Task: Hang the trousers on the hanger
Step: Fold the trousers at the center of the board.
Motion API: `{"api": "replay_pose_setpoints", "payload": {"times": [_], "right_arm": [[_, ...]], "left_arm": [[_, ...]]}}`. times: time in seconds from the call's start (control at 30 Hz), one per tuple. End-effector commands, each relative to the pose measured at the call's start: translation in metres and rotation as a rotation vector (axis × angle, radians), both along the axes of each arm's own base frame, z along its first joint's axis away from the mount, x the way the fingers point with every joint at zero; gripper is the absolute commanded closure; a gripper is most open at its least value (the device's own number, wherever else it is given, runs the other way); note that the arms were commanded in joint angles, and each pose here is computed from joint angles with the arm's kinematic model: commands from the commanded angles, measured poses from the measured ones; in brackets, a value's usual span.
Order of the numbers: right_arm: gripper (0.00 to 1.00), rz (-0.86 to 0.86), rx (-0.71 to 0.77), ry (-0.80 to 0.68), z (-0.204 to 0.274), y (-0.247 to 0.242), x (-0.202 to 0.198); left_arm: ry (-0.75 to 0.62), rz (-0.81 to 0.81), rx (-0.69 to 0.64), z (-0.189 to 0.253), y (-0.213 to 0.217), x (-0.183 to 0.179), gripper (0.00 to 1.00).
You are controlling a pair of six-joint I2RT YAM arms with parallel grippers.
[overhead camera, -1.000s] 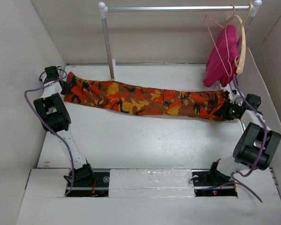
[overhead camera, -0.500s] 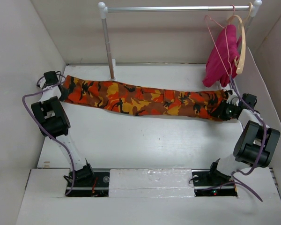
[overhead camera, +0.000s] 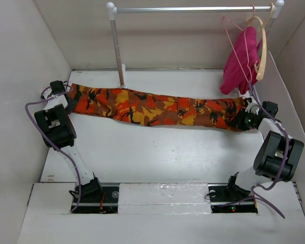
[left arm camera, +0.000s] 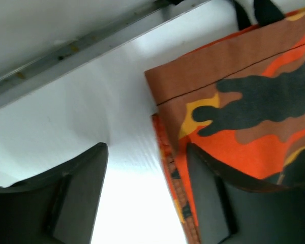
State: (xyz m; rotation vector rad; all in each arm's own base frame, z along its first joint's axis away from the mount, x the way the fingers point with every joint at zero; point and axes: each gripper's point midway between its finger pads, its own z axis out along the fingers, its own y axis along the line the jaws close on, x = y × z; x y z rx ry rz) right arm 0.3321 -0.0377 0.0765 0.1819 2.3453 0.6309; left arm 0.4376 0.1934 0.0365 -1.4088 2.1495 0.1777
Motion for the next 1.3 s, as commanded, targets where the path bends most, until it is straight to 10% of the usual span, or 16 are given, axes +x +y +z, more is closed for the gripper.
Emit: {"api": "replay_pose_setpoints", "payload": {"times": [0.0,0.7,1.07,1.27], "right_arm": [[0.78,0.004,-0.005,-0.065,0.022,0.005,0.011],[0.42,-0.099,0.005,-0.007,0.007,-0.016,-0.017],[0.38,-0.317,0.054,-0.025,-0.030,-0.069,0.007],[0.40,-0.375,0.096,-0.032,-0.053,-0.079,0.025]], "left_arm": [[0.017,0.017,0.060,0.021,0.007,-0.018,0.36],[-0.072,-0.031,-0.100,-0.006,-0.033,0.016,0.36],[-0.074,-0.050,-0.061,-0.004,-0.025,0.024,0.93],[-0.033,-0.041,0.011,0.001,-0.008,0.017,1.00]]}}
